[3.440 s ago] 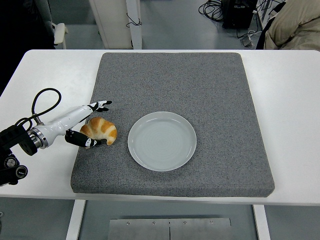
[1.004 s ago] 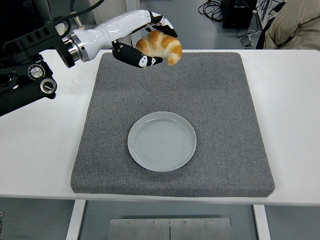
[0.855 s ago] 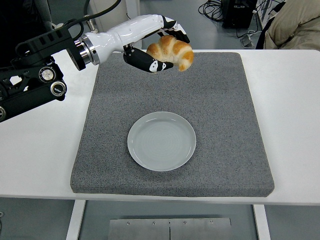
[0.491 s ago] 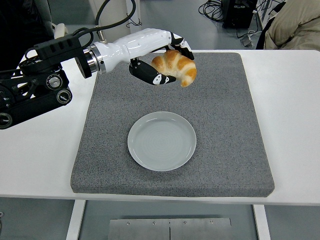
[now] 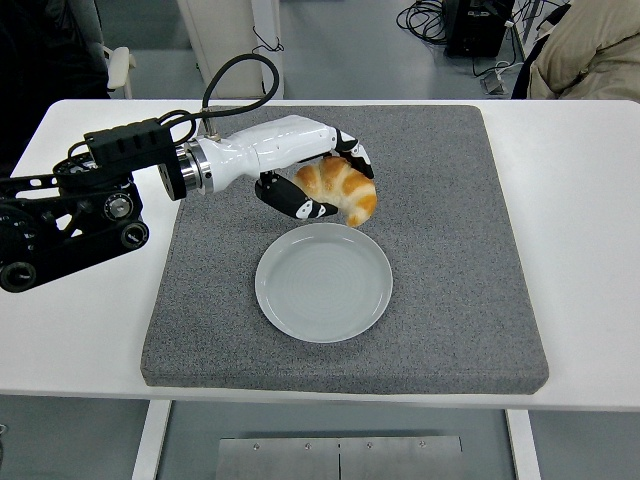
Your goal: Place the bread on the plate
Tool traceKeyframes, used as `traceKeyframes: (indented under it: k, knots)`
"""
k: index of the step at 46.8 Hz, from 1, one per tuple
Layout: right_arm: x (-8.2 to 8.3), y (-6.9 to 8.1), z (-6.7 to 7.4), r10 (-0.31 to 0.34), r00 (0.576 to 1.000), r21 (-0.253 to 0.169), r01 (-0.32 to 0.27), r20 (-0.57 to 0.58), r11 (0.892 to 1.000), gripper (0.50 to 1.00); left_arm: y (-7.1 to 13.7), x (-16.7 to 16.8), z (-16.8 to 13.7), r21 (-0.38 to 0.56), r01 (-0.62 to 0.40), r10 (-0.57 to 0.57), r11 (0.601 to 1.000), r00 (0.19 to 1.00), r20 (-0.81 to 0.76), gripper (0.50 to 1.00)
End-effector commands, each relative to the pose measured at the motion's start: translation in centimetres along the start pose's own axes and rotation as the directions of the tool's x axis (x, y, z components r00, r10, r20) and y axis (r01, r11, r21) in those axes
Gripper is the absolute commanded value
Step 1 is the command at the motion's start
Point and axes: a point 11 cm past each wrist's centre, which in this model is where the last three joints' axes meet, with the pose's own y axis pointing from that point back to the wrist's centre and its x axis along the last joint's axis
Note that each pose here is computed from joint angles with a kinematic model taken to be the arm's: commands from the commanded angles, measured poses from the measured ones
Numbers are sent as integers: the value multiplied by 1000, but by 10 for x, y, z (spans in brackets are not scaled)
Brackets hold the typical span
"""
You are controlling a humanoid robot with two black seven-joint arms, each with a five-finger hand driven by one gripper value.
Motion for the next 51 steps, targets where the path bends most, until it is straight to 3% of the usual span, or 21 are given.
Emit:
traceKeyframes:
  k: [1, 27, 51]
  knots:
    - [0, 0, 0, 0, 1000, 0, 0, 0, 1000, 1000, 2, -10, -3, 6, 15, -15, 1000, 1000, -6, 564]
    - [0, 0, 0, 0, 1000, -1, 0, 0, 1000, 1000, -2, -59, -8, -3, 109, -108, 994, 992, 71, 563]
    - [0, 0, 0, 0, 1000, 0, 0, 0, 1000, 1000, -11, -72, -18, 14, 68, -69, 998, 994, 85, 563]
